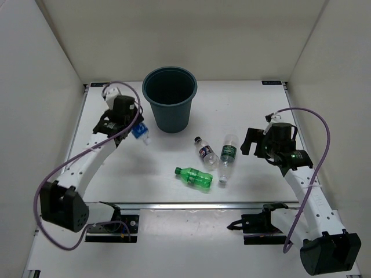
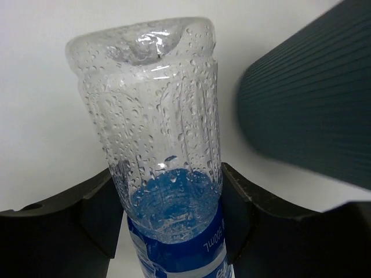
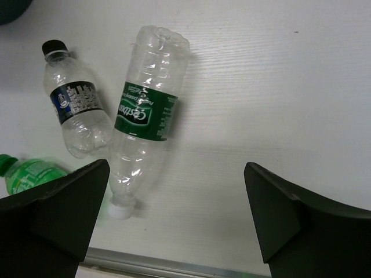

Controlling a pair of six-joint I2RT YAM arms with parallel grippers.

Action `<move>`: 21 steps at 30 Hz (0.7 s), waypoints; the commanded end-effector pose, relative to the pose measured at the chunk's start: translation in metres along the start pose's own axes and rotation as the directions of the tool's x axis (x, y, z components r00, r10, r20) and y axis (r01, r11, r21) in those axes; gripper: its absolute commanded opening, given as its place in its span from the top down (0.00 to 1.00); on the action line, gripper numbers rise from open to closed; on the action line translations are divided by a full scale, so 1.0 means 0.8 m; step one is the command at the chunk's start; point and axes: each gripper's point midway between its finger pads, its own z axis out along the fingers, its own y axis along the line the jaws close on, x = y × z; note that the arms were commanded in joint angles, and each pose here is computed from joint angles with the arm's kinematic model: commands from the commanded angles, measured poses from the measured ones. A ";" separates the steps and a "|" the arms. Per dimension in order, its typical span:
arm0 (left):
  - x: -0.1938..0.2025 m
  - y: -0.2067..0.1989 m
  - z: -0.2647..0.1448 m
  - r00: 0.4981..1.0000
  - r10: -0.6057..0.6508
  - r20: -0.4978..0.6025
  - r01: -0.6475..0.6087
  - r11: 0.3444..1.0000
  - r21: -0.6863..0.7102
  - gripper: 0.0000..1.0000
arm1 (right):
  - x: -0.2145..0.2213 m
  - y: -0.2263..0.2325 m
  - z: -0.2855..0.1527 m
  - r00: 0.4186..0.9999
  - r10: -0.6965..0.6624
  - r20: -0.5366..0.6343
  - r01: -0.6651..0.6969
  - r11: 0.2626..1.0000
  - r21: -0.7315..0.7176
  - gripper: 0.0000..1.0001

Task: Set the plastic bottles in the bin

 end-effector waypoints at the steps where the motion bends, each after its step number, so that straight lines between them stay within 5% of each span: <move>1: -0.147 -0.069 -0.110 0.925 -0.040 0.377 -0.034 0.982 0.187 0.39 | -0.003 0.001 0.008 1.000 0.007 0.029 -0.006 1.000 -0.022 0.01; 5: -0.232 -0.147 -0.168 0.798 -0.080 0.597 -0.116 0.952 0.283 0.36 | 0.007 0.003 0.019 1.000 -0.003 0.006 0.003 1.000 -0.014 0.01; 10: -0.278 -0.230 -0.134 0.730 -0.075 0.679 -0.183 0.936 0.300 0.21 | 0.005 0.010 0.027 1.000 -0.016 0.027 0.017 0.999 -0.046 0.01; 15: -0.274 -0.280 -0.053 0.779 -0.027 0.627 -0.212 0.929 0.304 0.16 | 0.008 0.013 0.035 1.000 0.014 0.020 -0.013 0.999 -0.048 0.01; 21: -0.253 -0.323 -0.050 0.781 0.005 0.625 -0.267 0.907 0.327 0.01 | 0.007 0.010 0.048 1.000 0.014 0.002 -0.014 1.000 -0.020 0.01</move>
